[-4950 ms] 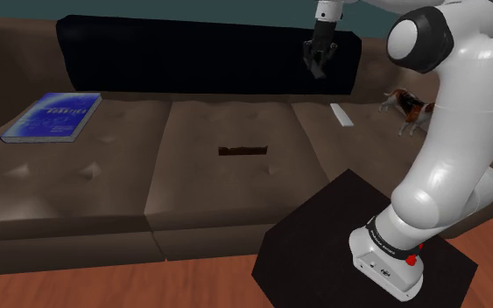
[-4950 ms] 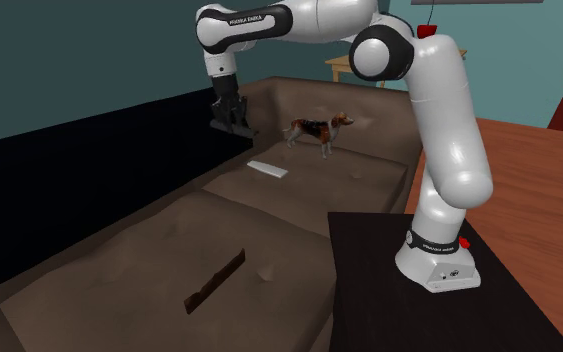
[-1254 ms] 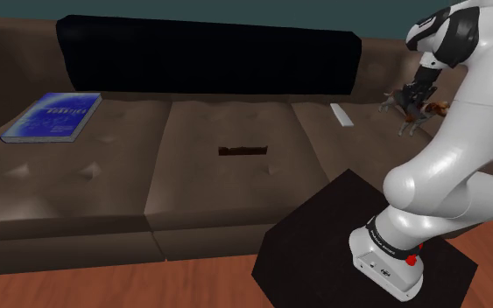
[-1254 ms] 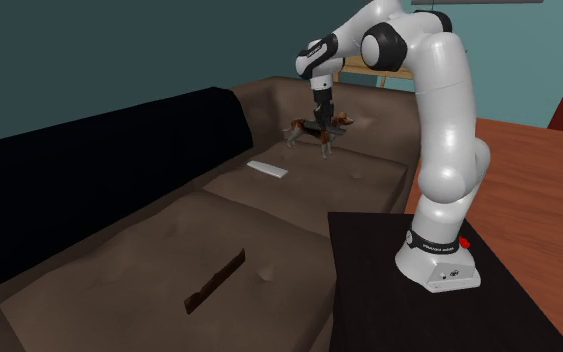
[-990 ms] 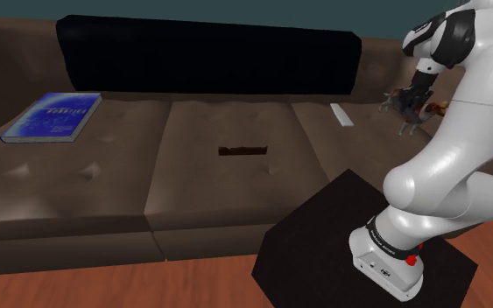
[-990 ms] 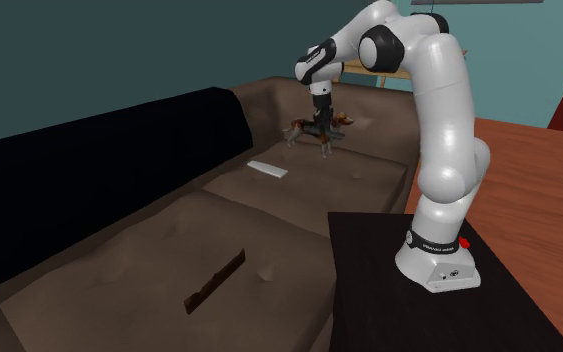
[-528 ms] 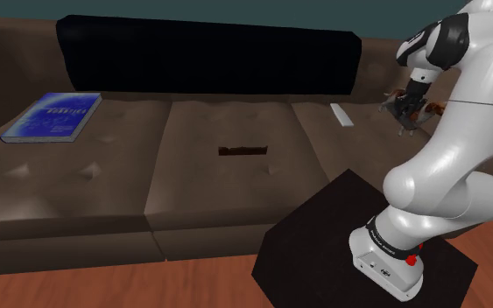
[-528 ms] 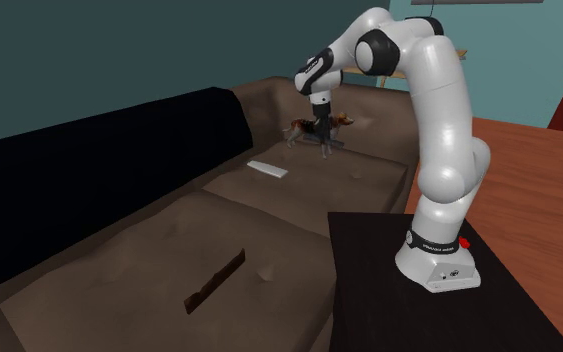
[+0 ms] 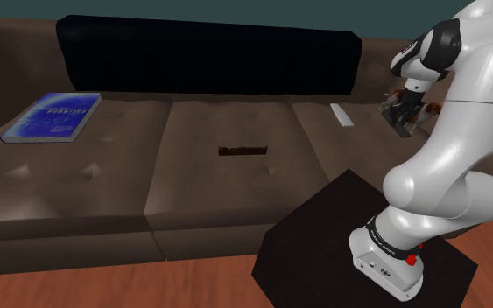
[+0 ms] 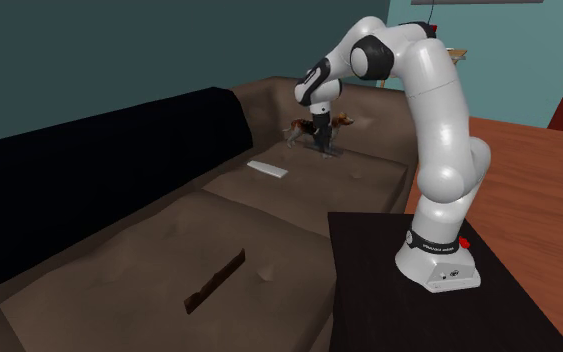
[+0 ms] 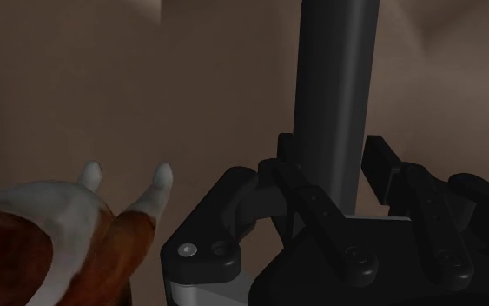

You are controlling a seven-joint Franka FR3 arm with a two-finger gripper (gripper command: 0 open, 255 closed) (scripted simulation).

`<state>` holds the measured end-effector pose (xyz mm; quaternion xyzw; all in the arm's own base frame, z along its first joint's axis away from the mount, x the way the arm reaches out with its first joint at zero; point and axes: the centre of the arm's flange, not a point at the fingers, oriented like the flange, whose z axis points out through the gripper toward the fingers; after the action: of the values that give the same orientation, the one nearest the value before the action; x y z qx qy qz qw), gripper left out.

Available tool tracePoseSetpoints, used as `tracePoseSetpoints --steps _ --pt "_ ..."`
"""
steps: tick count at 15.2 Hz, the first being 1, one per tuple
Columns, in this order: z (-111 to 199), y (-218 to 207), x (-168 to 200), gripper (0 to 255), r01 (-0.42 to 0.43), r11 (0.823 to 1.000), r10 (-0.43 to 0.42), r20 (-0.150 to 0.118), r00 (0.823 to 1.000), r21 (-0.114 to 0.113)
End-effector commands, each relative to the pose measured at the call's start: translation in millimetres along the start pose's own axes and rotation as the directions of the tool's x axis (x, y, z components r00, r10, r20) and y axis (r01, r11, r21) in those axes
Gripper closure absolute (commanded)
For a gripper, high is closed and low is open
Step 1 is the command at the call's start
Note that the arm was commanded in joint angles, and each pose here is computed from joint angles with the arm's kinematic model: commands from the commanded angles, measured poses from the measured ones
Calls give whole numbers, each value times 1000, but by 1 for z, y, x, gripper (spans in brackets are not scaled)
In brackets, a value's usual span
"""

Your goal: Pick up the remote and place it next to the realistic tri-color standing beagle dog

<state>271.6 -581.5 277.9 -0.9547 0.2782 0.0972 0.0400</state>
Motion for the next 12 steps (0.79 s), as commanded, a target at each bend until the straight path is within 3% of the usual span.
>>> tracePoseSetpoints --steps 1,12 --pt "10 0 3 255 0 1000 0 0 1000 0" --pt "67 1 15 255 0 1000 0 0 1000 0"
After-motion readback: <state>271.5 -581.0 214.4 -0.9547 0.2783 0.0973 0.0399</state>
